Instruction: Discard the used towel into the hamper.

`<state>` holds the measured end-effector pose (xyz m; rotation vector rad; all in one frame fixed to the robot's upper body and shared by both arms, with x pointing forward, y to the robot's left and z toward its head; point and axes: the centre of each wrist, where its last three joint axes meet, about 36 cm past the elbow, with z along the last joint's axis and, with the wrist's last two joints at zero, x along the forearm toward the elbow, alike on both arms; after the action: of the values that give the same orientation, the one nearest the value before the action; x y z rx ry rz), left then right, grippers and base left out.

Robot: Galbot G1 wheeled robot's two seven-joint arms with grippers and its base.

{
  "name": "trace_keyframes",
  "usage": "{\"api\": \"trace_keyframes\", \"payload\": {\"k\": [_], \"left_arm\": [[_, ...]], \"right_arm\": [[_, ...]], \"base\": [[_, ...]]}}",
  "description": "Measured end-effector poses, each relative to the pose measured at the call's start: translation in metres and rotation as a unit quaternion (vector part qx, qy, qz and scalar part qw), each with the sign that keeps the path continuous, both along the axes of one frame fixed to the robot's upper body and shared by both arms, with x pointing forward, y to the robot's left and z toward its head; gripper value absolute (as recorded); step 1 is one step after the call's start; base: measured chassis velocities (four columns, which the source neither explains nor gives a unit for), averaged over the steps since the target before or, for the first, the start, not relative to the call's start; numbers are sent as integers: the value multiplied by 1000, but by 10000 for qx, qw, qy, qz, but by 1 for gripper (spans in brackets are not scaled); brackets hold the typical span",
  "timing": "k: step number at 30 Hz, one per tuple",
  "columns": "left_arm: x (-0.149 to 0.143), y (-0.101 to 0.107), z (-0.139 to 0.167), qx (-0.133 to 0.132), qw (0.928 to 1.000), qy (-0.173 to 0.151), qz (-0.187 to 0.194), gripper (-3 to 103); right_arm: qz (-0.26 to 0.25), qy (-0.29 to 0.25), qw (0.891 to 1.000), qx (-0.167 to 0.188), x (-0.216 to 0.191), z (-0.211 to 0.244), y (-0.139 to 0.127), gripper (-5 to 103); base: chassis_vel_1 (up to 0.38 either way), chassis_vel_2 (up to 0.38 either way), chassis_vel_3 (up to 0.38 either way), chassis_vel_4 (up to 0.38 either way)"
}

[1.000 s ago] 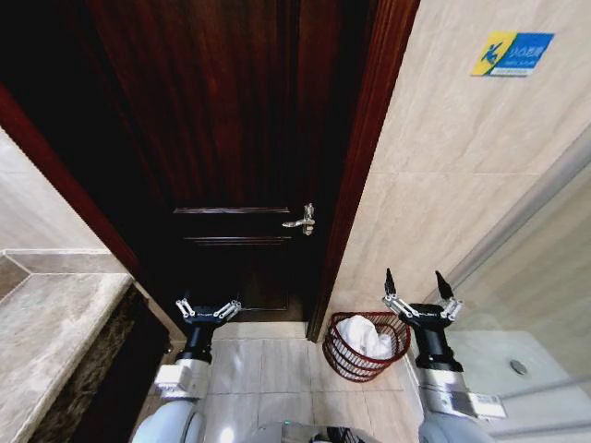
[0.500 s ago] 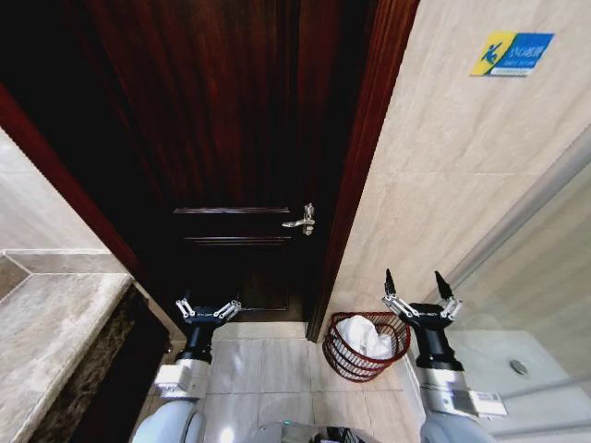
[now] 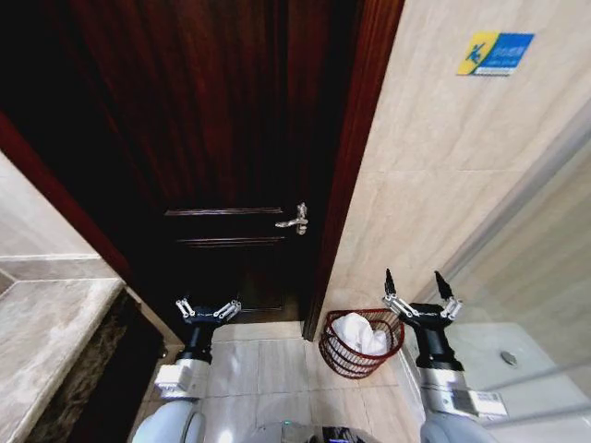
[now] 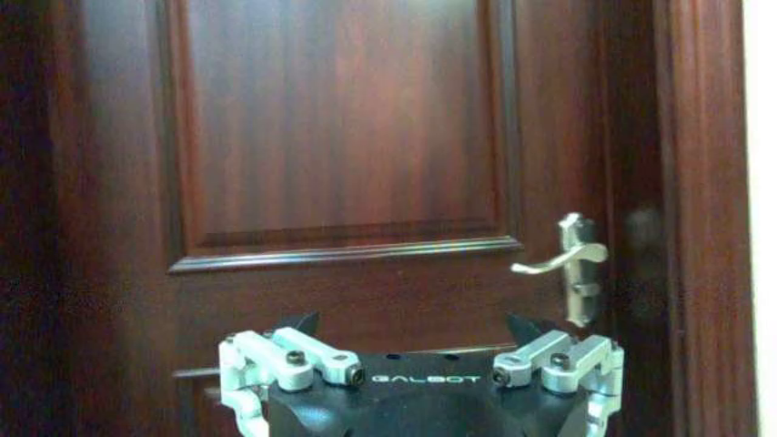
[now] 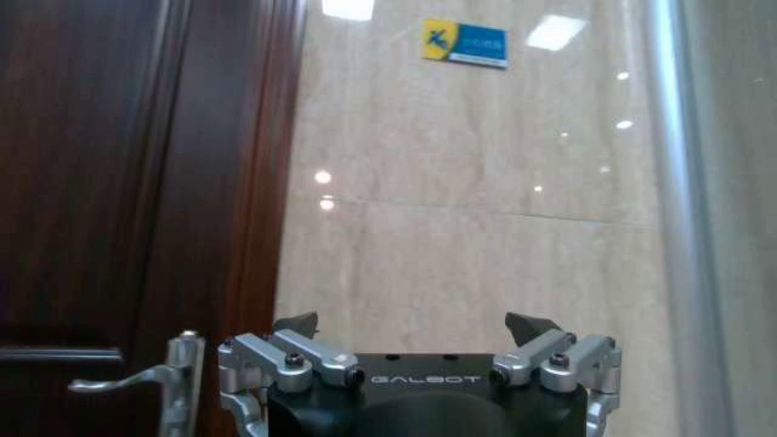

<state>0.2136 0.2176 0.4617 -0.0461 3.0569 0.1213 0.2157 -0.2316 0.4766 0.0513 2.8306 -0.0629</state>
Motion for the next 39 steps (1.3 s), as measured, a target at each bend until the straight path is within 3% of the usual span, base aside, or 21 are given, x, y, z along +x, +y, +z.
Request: {"api": "trace_keyframes", "payload": {"k": [39], "left_arm": [[0, 0, 0, 0, 10000, 0, 0, 100]], "right_arm": [[1, 7, 10000, -1, 0, -1, 0, 100]], "base": [[-114, -112, -112, -116]]}}
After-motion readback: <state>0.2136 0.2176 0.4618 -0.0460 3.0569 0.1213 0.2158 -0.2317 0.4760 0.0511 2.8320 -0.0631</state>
